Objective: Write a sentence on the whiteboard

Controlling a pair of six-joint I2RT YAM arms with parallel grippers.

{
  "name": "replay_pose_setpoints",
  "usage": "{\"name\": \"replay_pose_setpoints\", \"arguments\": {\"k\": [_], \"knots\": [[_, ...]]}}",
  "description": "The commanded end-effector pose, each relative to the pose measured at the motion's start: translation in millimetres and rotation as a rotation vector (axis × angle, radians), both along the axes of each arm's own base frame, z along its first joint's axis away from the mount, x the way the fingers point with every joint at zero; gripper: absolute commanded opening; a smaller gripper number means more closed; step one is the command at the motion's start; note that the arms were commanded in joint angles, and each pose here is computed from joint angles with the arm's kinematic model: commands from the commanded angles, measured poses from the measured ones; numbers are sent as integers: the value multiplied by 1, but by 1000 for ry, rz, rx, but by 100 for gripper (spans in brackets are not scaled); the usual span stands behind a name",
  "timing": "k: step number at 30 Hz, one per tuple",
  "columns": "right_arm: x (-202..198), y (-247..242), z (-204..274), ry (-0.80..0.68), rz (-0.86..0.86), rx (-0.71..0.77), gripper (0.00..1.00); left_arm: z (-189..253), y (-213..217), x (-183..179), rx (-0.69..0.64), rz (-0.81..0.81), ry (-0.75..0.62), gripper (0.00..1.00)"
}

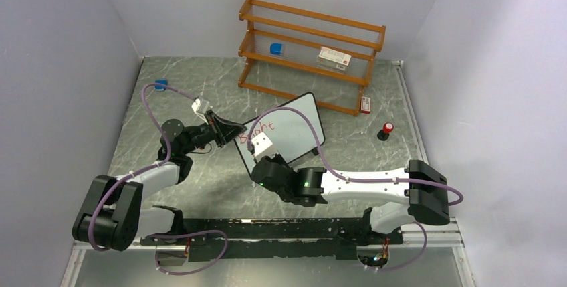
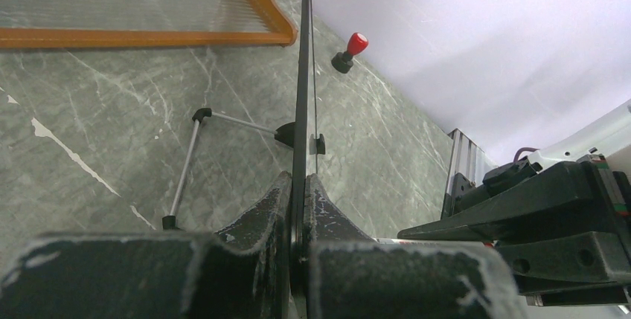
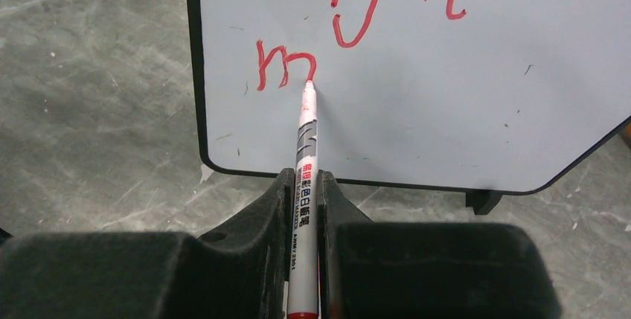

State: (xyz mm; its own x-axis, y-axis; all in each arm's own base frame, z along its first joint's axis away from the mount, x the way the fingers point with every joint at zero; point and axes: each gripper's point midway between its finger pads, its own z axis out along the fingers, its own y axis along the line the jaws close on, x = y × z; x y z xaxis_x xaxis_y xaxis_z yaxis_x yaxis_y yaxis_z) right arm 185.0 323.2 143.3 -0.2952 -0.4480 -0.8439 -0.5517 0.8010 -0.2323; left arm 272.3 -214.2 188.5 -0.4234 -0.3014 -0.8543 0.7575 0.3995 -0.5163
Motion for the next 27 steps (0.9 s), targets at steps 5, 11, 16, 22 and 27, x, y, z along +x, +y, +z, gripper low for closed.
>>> {"name": "replay_pose_setpoints", "arguments": {"k": [5,11,16,22,27], "knots": [[1,-8,-8,23,-20,-11,0,19,-5,-4,-2,-33,-87,5],[1,-8,5,1,-14,43,0,18,-5,-3,-1,-32,-85,5],[3,-10,15,-16,-22,102,0,18,-5,-3,0,-34,-85,5],[11,-13,18,-30,-52,129,0,17,-5,-3,3,-32,-85,5],[15,-11,18,-28,-56,134,0,17,-5,-3,3,-32,-85,5]]}}
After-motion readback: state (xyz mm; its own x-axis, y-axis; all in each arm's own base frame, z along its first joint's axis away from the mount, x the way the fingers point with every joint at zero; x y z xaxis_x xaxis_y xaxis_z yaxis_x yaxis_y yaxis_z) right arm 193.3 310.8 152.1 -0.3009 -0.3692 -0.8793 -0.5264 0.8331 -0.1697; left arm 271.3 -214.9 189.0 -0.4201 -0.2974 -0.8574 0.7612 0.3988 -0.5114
